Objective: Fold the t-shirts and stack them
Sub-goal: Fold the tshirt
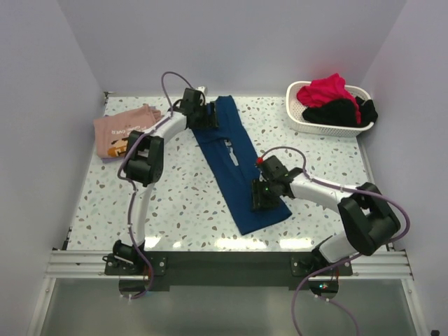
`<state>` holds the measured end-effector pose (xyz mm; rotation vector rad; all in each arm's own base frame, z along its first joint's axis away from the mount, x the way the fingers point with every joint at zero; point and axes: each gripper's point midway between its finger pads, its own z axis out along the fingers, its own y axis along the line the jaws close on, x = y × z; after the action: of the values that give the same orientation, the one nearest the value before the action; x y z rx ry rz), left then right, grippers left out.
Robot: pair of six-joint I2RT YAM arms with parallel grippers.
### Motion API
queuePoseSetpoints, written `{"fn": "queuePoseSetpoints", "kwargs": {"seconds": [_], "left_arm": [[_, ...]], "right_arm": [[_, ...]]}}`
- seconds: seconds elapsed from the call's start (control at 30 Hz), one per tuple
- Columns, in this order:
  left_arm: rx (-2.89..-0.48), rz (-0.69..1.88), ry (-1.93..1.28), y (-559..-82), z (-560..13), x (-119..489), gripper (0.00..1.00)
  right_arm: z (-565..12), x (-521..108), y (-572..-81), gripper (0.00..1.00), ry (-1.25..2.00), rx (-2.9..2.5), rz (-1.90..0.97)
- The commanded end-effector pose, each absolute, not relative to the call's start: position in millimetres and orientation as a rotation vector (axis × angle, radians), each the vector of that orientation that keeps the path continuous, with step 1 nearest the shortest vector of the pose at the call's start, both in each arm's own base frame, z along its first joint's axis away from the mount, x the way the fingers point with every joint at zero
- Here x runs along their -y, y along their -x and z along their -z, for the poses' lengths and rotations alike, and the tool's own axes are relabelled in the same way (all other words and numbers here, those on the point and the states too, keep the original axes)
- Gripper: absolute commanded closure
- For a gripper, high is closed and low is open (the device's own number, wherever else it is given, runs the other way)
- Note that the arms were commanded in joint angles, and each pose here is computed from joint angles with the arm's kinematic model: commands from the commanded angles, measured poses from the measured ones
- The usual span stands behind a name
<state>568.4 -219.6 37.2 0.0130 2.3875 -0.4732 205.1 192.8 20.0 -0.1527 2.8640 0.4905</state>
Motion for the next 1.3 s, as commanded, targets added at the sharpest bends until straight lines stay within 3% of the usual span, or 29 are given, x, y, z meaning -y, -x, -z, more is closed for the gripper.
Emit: {"fn": "queuePoseSetpoints", "kwargs": {"seconds": [0.0, 0.3, 0.53, 0.63, 0.77, 0.83, 0.87, 0.9, 0.97, 1.0, 1.07, 1.1, 1.27], "left_arm": [[-2.488, 0.379, -0.024, -567.1, 1.3, 196.2, 0.20], [-2.421, 0.391, -0.101, -592.7, -5.9, 201.1, 0.20], [-2.318, 0.429, -0.147, -611.1, -42.0, 210.3, 0.18], [-2.230, 0.432, -0.154, -621.7, -84.0, 212.0, 0.15], [-2.044, 0.425, -0.139, -622.3, -191.6, 206.6, 0.10], [-2.012, 0.429, -0.130, -608.9, -212.3, 203.1, 0.09], [-1.936, 0.441, -0.124, -593.0, -258.4, 199.2, 0.09], [-1.965, 0.443, -0.115, -578.5, -239.0, 196.2, 0.08], [-1.903, 0.453, -0.099, -545.2, -275.6, 189.7, 0.08], [-1.976, 0.437, -0.084, -525.5, -239.1, 184.4, 0.08], [-1.972, 0.451, -0.063, -490.9, -244.8, 179.9, 0.09], [-2.067, 0.432, -0.056, -466.1, -203.7, 175.2, 0.09], [-2.199, 0.386, -0.061, -374.6, -154.8, 179.4, 0.09]], "right_arm": [[-8.7, -206.4, -182.4, 0.49, 0.158, -2.949, -0.463], [-16.7, -274.0, -169.5, 0.49, 0.357, -2.934, -0.520], [-22.2, -313.3, -159.4, 0.48, 0.495, -2.908, -0.531], [-38.1, -319.5, -171.6, 0.47, 0.487, -2.844, -0.531], [-78.6, -313.1, -189.0, 0.45, 0.487, -2.735, -0.469], [-96.8, -303.1, -191.7, 0.43, 0.483, -2.699, -0.433], [-100.4, -298.3, -192.0, 0.41, 0.478, -2.692, -0.413], [-102.8, -291.9, -193.2, 0.40, 0.468, -2.685, -0.384], [-104.3, -273.7, -193.2, 0.38, 0.432, -2.672, -0.307], [-104.5, -268.4, -193.2, 0.37, 0.417, -2.665, -0.293], [-95.3, -251.5, -191.2, 0.37, 0.362, -2.675, -0.266], [-90.7, -246.6, -190.3, 0.37, 0.345, -2.686, -0.265], [-65.5, -229.6, -173.8, 0.40, 0.297, -2.759, -0.264]]}}
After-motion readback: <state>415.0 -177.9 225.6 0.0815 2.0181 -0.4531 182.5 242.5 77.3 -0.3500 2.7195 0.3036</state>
